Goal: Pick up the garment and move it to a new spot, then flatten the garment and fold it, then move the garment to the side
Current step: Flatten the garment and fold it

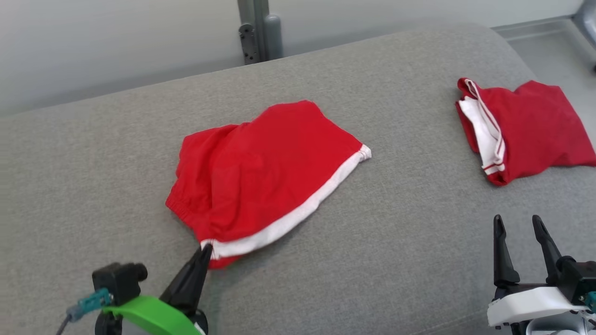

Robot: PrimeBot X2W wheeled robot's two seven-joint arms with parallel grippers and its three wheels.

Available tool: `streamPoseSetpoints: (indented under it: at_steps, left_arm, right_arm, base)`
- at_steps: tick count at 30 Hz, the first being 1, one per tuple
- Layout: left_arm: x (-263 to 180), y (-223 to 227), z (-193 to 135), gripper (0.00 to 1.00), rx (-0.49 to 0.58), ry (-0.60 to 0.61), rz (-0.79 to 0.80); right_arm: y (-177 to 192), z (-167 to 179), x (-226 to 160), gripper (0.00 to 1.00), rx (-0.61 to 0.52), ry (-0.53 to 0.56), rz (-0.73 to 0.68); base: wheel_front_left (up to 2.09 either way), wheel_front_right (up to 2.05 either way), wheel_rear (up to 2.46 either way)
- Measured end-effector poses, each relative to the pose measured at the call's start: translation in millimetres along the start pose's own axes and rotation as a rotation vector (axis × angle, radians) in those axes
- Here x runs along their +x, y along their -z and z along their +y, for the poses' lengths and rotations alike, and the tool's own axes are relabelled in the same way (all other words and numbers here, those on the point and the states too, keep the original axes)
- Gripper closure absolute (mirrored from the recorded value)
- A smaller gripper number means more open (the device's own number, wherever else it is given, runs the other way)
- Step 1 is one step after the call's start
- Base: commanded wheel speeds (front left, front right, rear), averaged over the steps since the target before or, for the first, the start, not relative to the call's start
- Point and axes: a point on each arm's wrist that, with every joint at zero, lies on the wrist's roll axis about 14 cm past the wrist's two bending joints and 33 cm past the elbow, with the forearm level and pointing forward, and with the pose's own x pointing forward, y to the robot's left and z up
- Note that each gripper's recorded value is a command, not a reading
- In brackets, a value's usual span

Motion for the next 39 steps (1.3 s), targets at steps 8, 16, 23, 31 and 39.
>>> streamPoseSetpoints:
  at_steps: [8,16,23,31,39]
  left_arm:
    - [-47.7,25.5,39.9,0.55,-0.040,-0.150,-0.101]
    - [-92.8,34.2,83.4,0.00,0.060,-0.319,-0.140]
    - [-140.3,-13.1,98.3,0.00,0.201,-0.496,-0.339]
    - [-167.2,-34.0,79.2,0.00,0.299,-0.580,-0.478]
    - [-169.3,-21.5,71.5,0.00,0.306,-0.570,-0.460]
  right_arm:
    - [8.3,46.7,17.6,0.00,-0.015,-0.147,0.018]
    - [4.2,79.8,28.3,0.00,-0.031,-0.249,-0.002]
    - [-14.9,71.9,28.2,0.00,-0.054,-0.239,-0.061]
    - [-31.9,68.0,27.2,0.00,-0.067,-0.232,-0.114]
    - [-21.9,70.9,14.9,0.00,-0.056,-0.242,-0.083]
  base:
    - [0.00,0.00,0.00]
    - [0.00,0.00,0.00]
    - [0.00,0.00,0.00]
    - [0.00,0.00,0.00]
    - [0.00,0.00,0.00]
